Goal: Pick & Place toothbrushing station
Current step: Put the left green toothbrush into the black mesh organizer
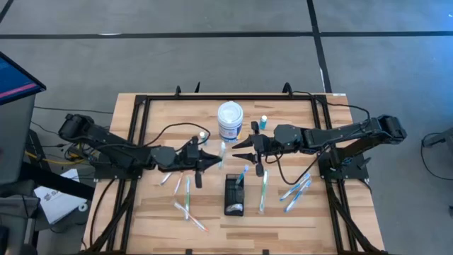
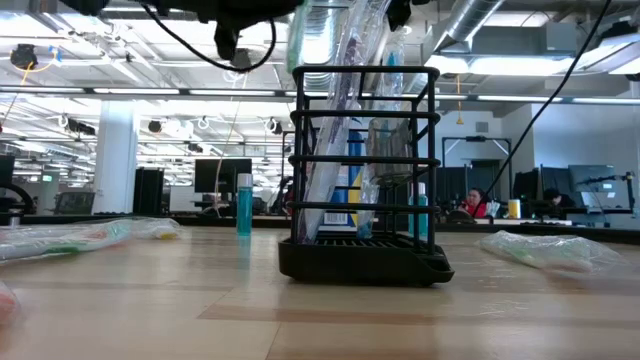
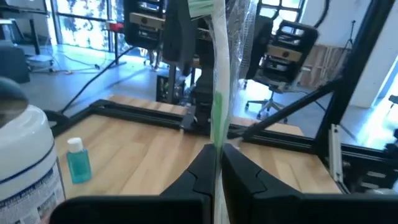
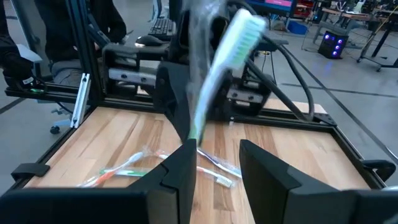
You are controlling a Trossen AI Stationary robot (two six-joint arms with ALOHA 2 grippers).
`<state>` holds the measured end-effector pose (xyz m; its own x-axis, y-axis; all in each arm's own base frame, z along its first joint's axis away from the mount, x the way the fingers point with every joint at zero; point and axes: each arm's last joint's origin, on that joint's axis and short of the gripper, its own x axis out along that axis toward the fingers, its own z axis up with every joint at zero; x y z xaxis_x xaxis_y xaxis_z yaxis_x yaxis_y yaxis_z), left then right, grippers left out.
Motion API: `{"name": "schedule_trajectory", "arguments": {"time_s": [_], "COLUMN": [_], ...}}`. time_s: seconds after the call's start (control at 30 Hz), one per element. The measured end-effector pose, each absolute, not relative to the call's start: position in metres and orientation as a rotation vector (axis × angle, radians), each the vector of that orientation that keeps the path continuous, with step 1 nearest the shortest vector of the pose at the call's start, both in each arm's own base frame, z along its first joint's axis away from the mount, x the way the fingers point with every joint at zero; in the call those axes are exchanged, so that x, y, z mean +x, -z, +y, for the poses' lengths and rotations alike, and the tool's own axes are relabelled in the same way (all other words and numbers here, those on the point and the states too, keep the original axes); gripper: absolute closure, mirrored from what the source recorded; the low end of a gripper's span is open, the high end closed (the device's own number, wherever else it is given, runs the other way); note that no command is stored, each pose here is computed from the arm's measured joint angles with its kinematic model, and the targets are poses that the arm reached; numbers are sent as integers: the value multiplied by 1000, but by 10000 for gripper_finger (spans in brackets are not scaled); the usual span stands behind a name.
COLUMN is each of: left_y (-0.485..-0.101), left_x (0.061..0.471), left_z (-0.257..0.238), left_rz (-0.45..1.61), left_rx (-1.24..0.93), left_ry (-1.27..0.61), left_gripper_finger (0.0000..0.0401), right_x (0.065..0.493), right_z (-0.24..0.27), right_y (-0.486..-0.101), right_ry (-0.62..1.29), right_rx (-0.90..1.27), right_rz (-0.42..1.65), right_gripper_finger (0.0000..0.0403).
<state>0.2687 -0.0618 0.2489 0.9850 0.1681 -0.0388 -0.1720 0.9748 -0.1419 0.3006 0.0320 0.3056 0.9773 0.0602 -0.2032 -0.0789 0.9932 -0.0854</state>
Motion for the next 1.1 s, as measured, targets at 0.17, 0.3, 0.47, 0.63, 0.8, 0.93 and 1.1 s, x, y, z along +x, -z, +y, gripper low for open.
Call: {"name": "schedule_trajectory", "arguments": {"time_s": [0.17, 0.3, 0.47, 0.63, 0.8, 0.93, 1.1], "left_y": [-246, -245, -249, -244, -242, -242, -242], "left_x": [277, 285, 298, 307, 307, 307, 307], "left_z": [-55, -51, -55, -57, -57, -57, -57], "left_rz": [-11, -29, -32, -13, -9, -7, -4], "left_rx": [-159, -147, -101, -77, -77, -58, -45], "left_ry": [-174, -171, -168, -168, -169, -171, -170], "left_gripper_finger": [396, 396, 396, 396, 396, 395, 388], "right_x": [301, 301, 301, 301, 301, 301, 301], "right_z": [32, 32, 32, 32, 32, 32, 34], "right_y": [-306, -306, -308, -308, -310, -310, -310], "right_ry": [-70, -70, -70, -70, -68, -73, -114], "right_rx": [-93, -93, -92, -91, -79, -34, -31], "right_rz": [202, 201, 182, 173, 154, 158, 160], "right_gripper_finger": [290, 290, 290, 290, 301, 357, 390]}}
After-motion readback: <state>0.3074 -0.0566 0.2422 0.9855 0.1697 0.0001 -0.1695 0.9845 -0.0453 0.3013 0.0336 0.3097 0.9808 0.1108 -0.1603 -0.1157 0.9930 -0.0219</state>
